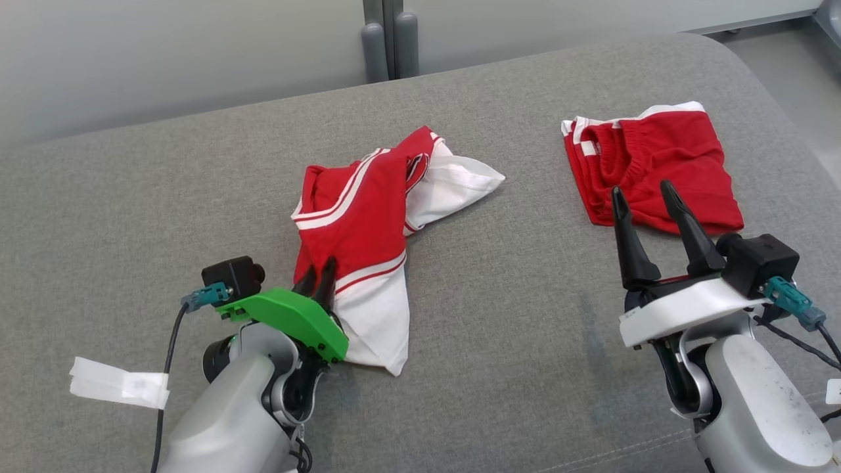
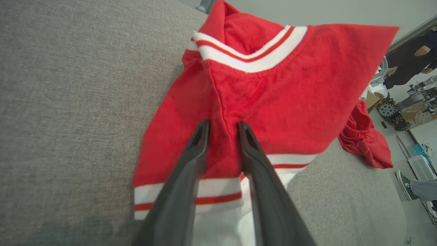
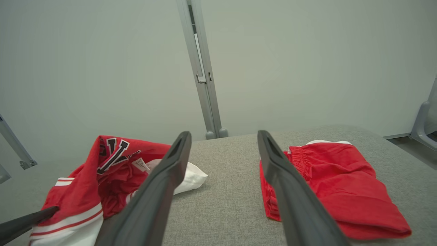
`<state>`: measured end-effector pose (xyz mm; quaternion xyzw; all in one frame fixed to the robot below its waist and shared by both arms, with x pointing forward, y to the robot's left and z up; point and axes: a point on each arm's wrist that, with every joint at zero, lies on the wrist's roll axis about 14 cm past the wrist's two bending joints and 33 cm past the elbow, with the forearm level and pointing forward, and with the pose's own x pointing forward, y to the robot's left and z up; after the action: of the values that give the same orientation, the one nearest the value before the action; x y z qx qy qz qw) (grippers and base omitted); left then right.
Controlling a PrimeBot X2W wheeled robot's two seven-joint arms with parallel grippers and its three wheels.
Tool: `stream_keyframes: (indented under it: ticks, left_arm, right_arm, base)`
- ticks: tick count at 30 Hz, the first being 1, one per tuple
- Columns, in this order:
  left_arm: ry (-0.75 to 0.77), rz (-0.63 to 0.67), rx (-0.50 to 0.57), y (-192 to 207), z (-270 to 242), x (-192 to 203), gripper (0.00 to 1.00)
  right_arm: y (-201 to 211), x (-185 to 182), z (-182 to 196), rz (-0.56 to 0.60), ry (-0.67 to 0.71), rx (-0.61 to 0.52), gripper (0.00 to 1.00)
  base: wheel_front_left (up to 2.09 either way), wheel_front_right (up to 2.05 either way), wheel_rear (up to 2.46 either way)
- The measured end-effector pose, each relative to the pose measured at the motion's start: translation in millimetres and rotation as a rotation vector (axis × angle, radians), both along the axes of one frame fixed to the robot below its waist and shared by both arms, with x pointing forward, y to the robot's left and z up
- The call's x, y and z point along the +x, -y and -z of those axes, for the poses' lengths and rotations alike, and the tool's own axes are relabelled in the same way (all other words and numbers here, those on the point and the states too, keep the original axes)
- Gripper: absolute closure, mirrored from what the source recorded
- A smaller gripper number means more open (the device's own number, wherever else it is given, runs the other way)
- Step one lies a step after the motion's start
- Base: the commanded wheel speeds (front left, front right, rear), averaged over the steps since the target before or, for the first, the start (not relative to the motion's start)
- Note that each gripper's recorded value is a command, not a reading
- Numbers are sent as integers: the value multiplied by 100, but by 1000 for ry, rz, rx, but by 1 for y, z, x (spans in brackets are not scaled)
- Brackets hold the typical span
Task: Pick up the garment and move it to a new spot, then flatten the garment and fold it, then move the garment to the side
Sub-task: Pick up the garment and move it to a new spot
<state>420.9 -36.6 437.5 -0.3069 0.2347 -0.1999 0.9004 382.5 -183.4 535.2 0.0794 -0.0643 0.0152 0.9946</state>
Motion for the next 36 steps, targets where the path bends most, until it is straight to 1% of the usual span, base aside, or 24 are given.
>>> stream_keyframes:
  ticks: [3, 6, 9, 13, 16, 18, 20, 22, 23, 24, 26, 28, 31, 33, 34, 35, 36]
  left_arm:
    - [8, 13, -10, 3, -2, -1, 100]
    - [36, 44, -59, 13, -16, -2, 100]
    - [53, 91, -196, 30, -45, -6, 100]
    - [60, 159, -442, 50, -98, -15, 100]
    - [38, 151, -617, 53, -131, -15, 100]
    - [-9, 98, -700, 46, -139, -8, 100]
    - [-83, -31, -754, 27, -130, 9, 100]
    - [-188, -182, -789, 2, -106, 24, 100]
    - [-237, -268, -781, -12, -87, 28, 100]
    - [-237, -268, -781, -12, -87, 28, 100]
    - [-309, -399, -720, -36, -50, 28, 100]
    - [-352, -489, -672, -55, -23, 26, 100]
    - [-393, -569, -663, -73, -4, 25, 100]
    - [-410, -597, -655, -79, 4, 24, 100]
    - [-420, -606, -647, -80, 9, 22, 64]
    - [-430, -617, -636, -83, 14, 20, 17]
    - [-438, -631, -620, -87, 20, 18, 0]
  right_arm:
    - [2, 0, 0, 5, -1, -1, 0]
    - [4, 1, -1, 13, 2, 0, 0]
    - [4, 2, -1, 11, 5, 2, 0]
    - [-3, 2, -4, -6, 12, 6, 0]
    - [-11, 1, -5, -28, 16, 11, 0]
    - [-14, 1, -5, -37, 18, 16, 0]
    - [-16, 1, -5, -39, 18, 21, 0]
    - [-17, 1, -4, -42, 15, 22, 0]
    - [-17, 1, -4, -43, 14, 22, 0]
    - [-17, 1, -4, -43, 14, 22, 0]
    - [-17, 2, -2, -43, 10, 22, 0]
    - [-18, 3, -1, -47, 6, 22, 0]
    - [-22, 4, 2, -62, -3, 23, 0]
    - [-28, 4, 6, -86, -12, 18, 0]
    - [-31, 5, 7, -94, -14, 17, 0]
    - [-33, 5, 8, -101, -17, 15, 0]
    - [-36, 6, 9, -112, -20, 16, 0]
  base:
    - [0, 0, 0]
    - [0, 0, 0]
    - [0, 0, 0]
    - [0, 0, 0]
    - [0, 0, 0]
    - [0, 0, 0]
    - [0, 0, 0]
    - [0, 0, 0]
    - [0, 0, 0]
    - [0, 0, 0]
    - [0, 0, 0]
    - [0, 0, 0]
    - [0, 0, 0]
    - [0, 0, 0]
    - [0, 0, 0]
    - [0, 0, 0]
    - [0, 0, 0]
